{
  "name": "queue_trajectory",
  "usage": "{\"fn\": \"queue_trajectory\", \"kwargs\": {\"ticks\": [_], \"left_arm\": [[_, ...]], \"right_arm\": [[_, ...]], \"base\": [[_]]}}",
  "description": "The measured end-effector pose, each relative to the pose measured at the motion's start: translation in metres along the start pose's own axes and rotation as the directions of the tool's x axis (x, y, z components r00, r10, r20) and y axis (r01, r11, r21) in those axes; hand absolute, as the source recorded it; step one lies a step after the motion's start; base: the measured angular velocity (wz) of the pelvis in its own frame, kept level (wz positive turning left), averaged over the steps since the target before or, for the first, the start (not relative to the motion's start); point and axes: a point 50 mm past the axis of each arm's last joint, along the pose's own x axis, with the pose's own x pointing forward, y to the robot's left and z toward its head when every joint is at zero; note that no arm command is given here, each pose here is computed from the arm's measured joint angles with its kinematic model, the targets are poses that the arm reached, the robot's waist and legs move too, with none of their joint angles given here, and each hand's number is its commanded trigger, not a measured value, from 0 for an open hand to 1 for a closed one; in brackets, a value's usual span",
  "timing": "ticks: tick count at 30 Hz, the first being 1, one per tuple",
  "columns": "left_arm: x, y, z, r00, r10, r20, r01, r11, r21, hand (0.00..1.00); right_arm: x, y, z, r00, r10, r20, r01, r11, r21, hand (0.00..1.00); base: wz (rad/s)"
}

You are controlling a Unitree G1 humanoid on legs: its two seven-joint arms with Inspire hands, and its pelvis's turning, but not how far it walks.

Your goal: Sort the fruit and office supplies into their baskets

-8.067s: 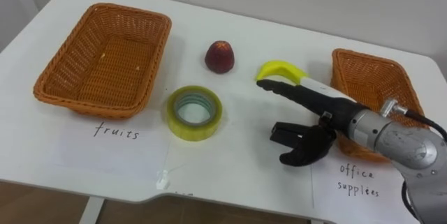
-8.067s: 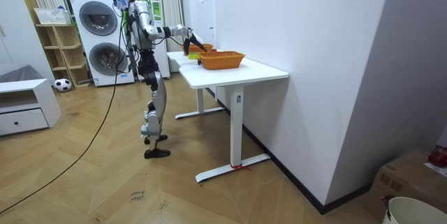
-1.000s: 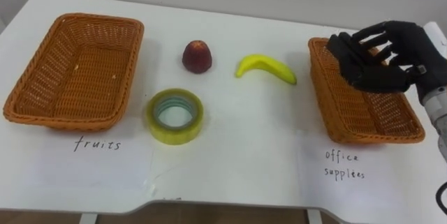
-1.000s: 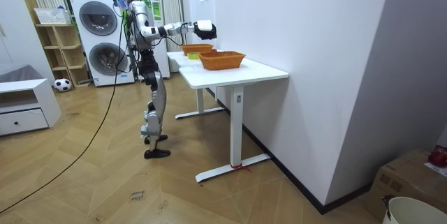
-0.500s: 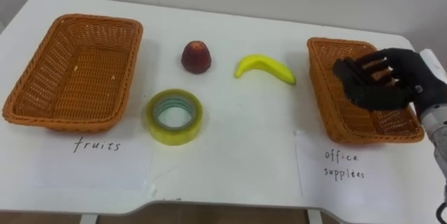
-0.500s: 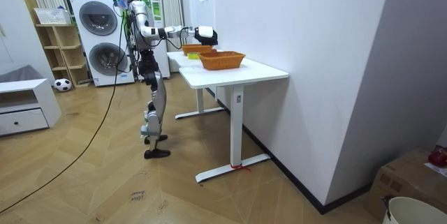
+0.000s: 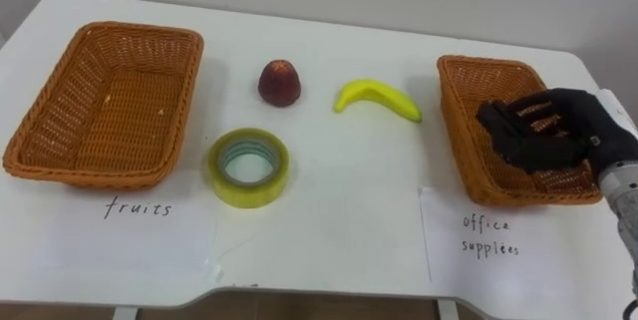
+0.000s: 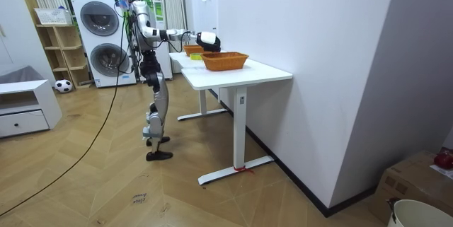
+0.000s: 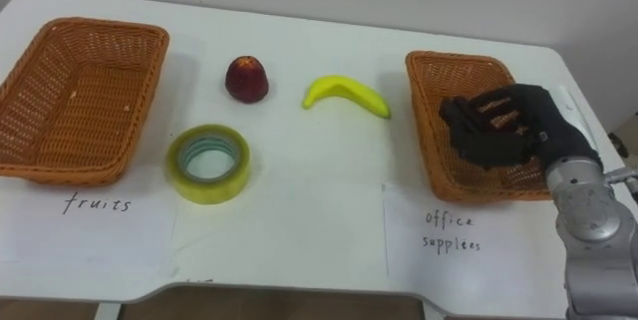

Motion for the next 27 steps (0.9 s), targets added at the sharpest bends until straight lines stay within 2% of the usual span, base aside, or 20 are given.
{"fn": "queue_trajectory", "kwargs": {"ticks": [27], "left_arm": [[0.0005, 0.0004, 0.0028, 1.000, -0.008, 0.009, 0.008, 1.000, 0.001, 0.00]], "right_arm": [[0.0002, 0.0022, -0.0001, 1.000, 0.018, -0.002, -0.018, 1.000, -0.004, 0.00]], "base": [[0.00]]}}
